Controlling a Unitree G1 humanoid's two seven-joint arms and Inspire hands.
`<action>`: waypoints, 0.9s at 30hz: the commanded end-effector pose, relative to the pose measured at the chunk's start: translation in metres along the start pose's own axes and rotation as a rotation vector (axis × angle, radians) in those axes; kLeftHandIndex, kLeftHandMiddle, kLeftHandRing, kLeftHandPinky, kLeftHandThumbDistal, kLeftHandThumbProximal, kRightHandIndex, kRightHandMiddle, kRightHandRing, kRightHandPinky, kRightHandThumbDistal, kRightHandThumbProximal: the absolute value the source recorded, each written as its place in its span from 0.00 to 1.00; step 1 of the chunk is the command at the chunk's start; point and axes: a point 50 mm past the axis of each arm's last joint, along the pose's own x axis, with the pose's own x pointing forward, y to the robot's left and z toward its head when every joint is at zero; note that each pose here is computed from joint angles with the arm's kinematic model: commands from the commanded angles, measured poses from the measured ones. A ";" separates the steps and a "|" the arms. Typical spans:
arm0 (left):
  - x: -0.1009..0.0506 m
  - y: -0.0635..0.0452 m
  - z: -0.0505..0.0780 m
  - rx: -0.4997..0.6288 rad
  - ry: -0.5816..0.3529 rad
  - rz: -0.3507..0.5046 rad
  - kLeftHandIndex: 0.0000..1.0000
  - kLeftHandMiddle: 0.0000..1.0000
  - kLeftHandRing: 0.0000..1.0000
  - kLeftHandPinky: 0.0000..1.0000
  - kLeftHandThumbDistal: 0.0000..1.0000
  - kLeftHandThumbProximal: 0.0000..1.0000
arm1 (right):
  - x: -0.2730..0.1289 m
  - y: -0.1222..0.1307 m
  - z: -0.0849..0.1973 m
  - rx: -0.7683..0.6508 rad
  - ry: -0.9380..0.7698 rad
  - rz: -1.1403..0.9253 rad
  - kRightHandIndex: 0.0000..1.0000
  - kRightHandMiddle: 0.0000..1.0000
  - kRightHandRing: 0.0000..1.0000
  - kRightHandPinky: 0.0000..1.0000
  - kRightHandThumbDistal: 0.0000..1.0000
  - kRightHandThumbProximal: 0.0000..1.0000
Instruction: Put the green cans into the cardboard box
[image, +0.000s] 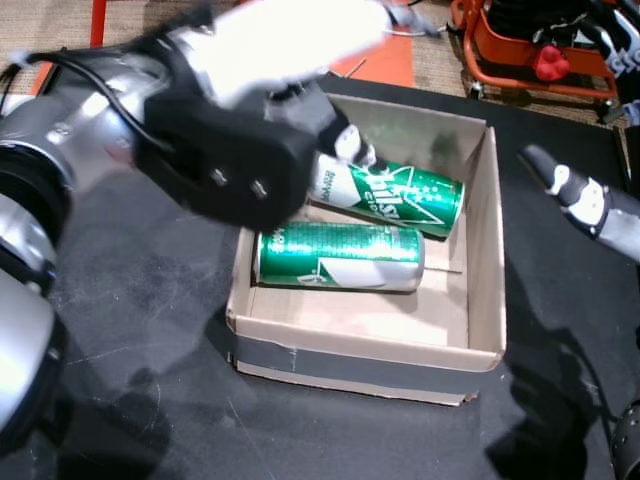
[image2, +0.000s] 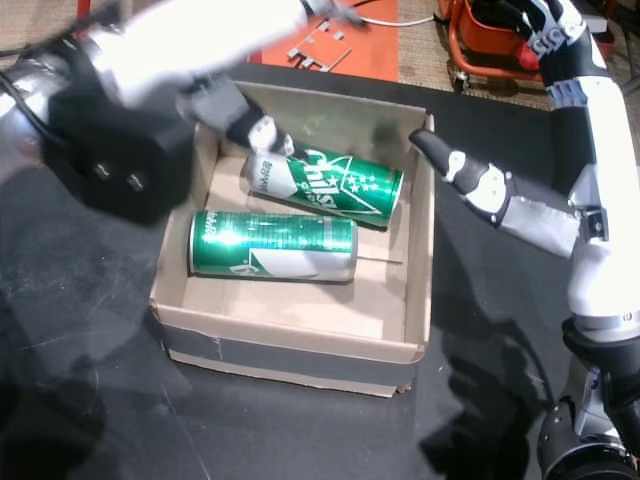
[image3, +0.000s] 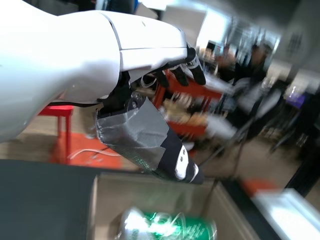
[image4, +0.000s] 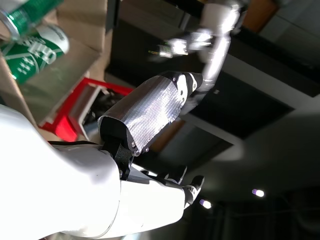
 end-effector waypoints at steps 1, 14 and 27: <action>-0.022 0.006 -0.008 -0.112 -0.035 0.062 0.99 0.93 0.92 0.85 1.00 0.08 | 0.001 -0.005 -0.002 0.001 0.023 -0.011 0.99 0.98 0.92 0.96 1.00 0.61; -0.162 -0.040 -0.081 -1.126 -0.201 0.638 0.95 0.94 0.94 0.86 0.92 0.25 | 0.004 -0.015 -0.009 0.038 0.091 -0.005 1.00 1.00 0.94 0.99 1.00 0.58; -0.205 -0.058 -0.078 -1.069 -0.299 0.785 0.85 0.84 0.88 0.81 0.81 0.23 | -0.027 -0.063 0.011 -0.079 0.049 -0.103 1.00 1.00 0.99 1.00 1.00 0.58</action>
